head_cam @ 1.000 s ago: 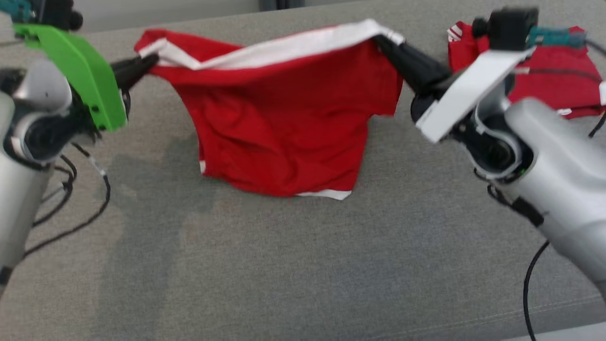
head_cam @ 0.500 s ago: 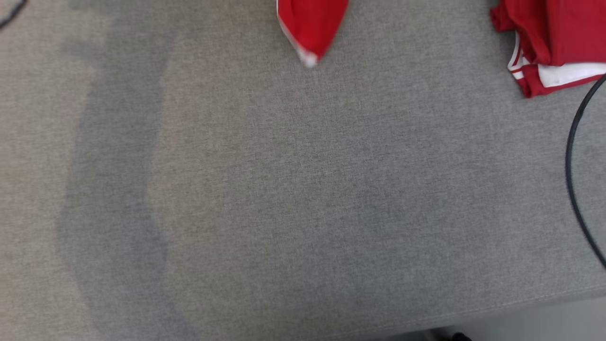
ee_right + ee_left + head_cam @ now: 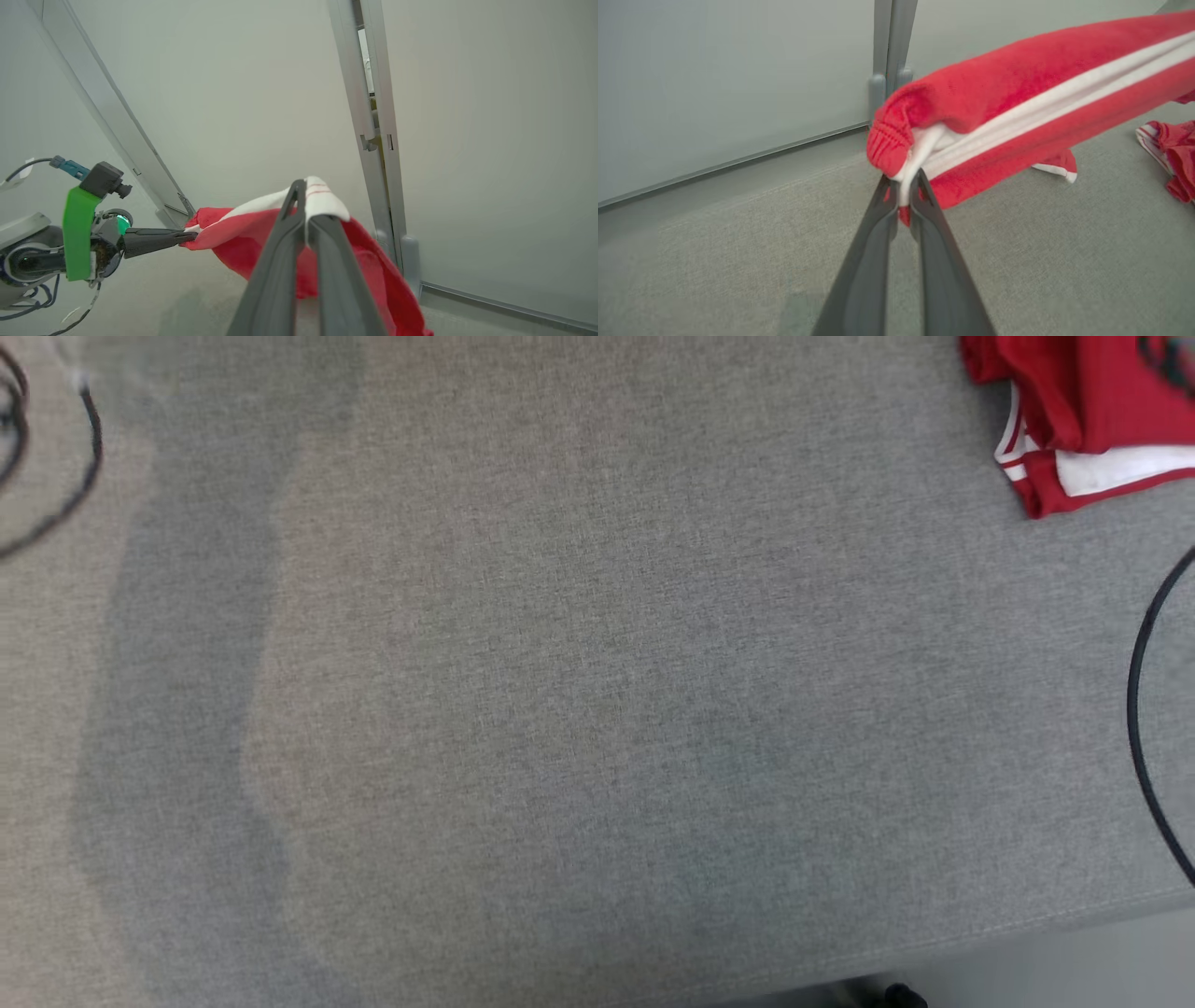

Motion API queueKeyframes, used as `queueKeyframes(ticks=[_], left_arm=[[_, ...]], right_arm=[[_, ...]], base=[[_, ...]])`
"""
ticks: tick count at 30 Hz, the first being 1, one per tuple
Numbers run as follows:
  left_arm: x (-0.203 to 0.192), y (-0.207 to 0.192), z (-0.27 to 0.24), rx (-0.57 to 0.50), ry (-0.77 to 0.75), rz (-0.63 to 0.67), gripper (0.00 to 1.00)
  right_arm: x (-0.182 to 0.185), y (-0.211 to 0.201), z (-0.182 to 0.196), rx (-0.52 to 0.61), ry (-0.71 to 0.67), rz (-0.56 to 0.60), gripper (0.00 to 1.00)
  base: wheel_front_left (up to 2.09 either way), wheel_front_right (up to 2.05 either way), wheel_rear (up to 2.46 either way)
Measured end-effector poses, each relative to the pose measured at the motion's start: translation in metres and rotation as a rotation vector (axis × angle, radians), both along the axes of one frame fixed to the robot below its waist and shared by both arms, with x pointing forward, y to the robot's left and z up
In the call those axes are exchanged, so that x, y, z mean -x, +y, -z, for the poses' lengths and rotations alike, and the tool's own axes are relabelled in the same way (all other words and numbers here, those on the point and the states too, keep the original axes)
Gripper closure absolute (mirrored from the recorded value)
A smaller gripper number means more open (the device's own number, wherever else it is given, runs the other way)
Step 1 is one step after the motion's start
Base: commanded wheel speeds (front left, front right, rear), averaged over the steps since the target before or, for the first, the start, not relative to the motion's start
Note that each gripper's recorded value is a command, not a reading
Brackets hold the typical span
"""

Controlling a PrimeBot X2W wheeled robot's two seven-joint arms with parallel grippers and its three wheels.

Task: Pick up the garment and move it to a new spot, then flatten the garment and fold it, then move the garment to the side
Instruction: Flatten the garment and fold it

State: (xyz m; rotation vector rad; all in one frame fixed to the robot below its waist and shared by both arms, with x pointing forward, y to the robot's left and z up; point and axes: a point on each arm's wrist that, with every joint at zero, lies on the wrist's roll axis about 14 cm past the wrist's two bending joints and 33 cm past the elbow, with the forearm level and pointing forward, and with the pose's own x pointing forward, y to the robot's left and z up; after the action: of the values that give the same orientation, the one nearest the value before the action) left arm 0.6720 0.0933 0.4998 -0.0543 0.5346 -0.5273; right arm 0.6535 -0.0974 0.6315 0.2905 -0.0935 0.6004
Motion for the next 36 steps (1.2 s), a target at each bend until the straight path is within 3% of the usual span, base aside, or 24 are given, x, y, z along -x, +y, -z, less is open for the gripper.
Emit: queueKeyframes(ticks=[6, 15, 22, 28, 32, 36], left_arm=[[0.07, 0.013, 0.049, -0.04, 0.187, 0.056, 1.0], [0.208, 0.026, 0.083, -0.124, 0.445, 0.191, 1.0], [0.302, 0.033, 0.078, -0.158, 0.604, 0.285, 1.0], [0.359, 0.034, 0.054, -0.133, 0.698, 0.317, 1.0], [0.377, 0.031, 0.037, -0.103, 0.699, 0.321, 1.0], [0.381, 0.029, 0.03, -0.073, 0.7, 0.31, 1.0]], right_arm=[[0.055, -0.002, 0.058, 0.061, 0.208, -0.07, 1.0], [0.183, -0.013, 0.127, 0.264, 0.583, -0.218, 1.0], [0.277, -0.029, 0.134, 0.381, 0.789, -0.321, 1.0], [0.339, -0.051, 0.121, 0.45, 0.905, -0.37, 1.0], [0.363, -0.064, 0.114, 0.468, 0.951, -0.372, 1.0], [0.363, -0.067, 0.109, 0.456, 0.955, -0.367, 1.0]], base=[[0.0, 0.0, 0.0], [0.0, 0.0, 0.0], [0.0, 0.0, 0.0], [0.0, 0.0, 0.0], [0.0, 0.0, 0.0], [0.0, 0.0, 0.0]])
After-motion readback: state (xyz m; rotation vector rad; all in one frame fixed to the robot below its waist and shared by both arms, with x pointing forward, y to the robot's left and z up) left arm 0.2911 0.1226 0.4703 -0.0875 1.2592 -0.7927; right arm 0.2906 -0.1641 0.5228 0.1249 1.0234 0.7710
